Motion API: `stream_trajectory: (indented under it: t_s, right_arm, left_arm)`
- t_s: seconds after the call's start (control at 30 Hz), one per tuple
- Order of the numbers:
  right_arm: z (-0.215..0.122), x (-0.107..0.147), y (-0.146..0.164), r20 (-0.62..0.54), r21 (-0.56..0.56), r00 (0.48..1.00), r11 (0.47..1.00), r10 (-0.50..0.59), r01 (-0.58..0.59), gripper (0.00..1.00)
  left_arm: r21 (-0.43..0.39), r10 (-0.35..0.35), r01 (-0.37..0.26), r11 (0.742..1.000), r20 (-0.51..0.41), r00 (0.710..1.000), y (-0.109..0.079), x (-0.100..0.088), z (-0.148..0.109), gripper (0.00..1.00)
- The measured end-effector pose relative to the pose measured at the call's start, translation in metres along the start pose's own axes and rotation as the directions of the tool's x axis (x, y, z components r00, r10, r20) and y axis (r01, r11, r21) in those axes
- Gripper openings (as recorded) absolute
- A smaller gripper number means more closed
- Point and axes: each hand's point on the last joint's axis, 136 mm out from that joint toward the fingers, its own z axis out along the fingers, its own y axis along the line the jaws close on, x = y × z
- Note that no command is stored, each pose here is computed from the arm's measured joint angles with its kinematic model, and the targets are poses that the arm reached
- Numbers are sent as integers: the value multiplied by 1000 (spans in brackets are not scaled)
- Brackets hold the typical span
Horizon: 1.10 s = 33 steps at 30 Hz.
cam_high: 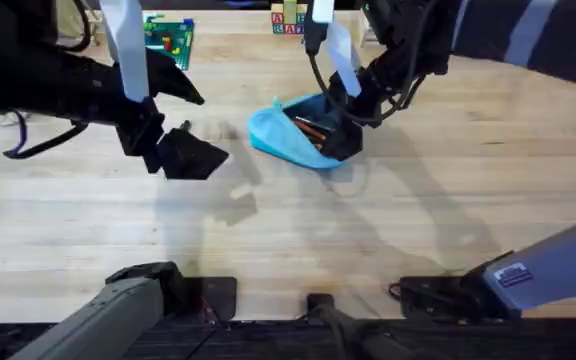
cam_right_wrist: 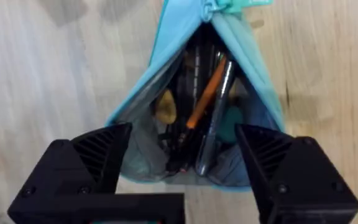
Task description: Unzip the bag, pick up the pens from the table one at a time and place them inside, then zip the bag closed.
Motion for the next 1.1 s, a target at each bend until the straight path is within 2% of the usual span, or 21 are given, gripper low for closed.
stream_trajectory:
  t_s: [0.17,0.37,0.5,0.83,0.93,1.1]
  right_arm:
    - [-11,-3,6,4,2,999,999,37,-37,997]
    - [-51,-23,16,55,62,998,998,28,-32,997]
    - [-99,-28,52,85,98,996,995,8,-17,997]
    - [-139,-22,96,112,105,988,987,110,-121,997]
    - [-148,-23,101,140,121,977,977,160,-177,997]
    - [-161,-12,101,140,194,945,927,297,-320,998]
  left_arm:
    - [0,0,0,1000,0,1000,0,0,0,993]
    - [-3,-1,1,1000,-8,1000,0,1,0,993]
    - [-6,-2,2,1000,-18,1000,1,3,0,993]
    - [-34,3,-4,999,-30,1000,7,4,0,993]
    - [-90,-37,33,995,-43,998,20,6,-1,993]
    - [-198,-166,149,969,-69,984,40,12,-4,993]
